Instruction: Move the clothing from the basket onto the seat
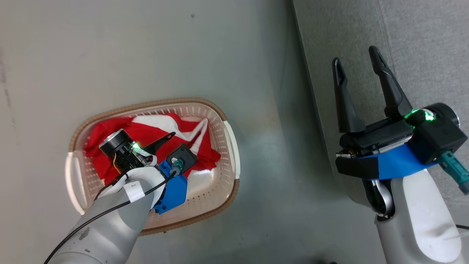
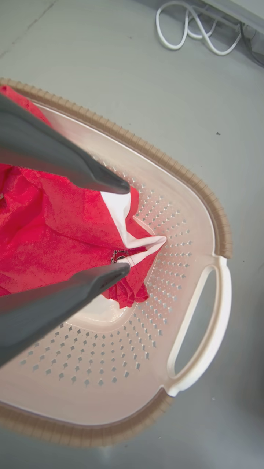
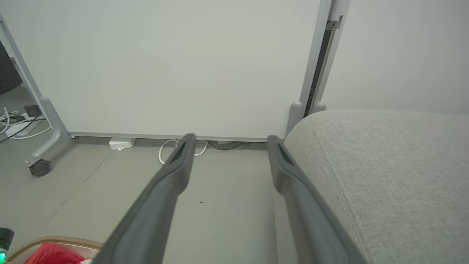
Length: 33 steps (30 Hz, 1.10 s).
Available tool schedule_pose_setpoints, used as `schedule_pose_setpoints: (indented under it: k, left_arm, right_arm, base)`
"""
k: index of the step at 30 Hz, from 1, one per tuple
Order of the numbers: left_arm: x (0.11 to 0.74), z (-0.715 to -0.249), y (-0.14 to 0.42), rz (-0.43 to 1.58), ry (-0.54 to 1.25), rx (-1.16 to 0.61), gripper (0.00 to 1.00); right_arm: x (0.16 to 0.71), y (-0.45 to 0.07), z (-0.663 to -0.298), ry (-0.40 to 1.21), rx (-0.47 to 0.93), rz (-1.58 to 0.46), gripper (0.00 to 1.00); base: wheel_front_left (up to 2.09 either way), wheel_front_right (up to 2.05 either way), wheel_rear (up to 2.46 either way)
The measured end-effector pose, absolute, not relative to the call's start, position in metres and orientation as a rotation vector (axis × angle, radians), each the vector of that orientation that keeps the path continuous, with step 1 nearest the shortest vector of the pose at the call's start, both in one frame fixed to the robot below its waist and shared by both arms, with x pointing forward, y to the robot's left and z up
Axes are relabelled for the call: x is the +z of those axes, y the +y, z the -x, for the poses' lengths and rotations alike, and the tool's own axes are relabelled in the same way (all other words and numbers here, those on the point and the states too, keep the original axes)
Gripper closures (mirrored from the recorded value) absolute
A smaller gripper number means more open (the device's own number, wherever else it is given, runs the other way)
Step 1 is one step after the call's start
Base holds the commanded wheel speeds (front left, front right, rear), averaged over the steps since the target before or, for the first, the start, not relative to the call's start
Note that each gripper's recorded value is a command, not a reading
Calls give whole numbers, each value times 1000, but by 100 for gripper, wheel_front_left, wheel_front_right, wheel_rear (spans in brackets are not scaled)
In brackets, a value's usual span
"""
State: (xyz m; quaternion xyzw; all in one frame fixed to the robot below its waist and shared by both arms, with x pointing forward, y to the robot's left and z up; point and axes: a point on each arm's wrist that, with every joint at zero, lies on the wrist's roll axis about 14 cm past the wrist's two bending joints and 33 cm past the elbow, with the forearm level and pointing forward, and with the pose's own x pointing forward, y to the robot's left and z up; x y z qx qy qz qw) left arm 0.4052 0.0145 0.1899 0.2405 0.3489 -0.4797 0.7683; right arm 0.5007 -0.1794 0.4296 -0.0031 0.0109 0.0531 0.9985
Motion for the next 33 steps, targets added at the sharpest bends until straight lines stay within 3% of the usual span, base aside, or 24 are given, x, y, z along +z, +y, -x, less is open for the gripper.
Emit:
schedule_pose_setpoints:
  k: [14, 30, 32, 33]
  left_arm:
    - [97, -359, 47, -671, 1129, -1136, 0]
    - [45, -341, 58, -716, 1290, -1178, 0]
    - [43, -339, 61, -724, 1303, -1177, 100]
    - [43, -340, 62, -726, 1302, -1177, 100]
  right_arm:
    - [379, -195, -513, 101, 78, 26, 0]
    - [334, -209, -513, 176, 46, 36, 0]
    - [332, -209, -513, 177, 45, 36, 0]
    - [332, -209, -514, 177, 44, 35, 0]
  base:
    - [0, 0, 0]
    - [0, 0, 0]
    - [0, 0, 0]
    - [0, 0, 0]
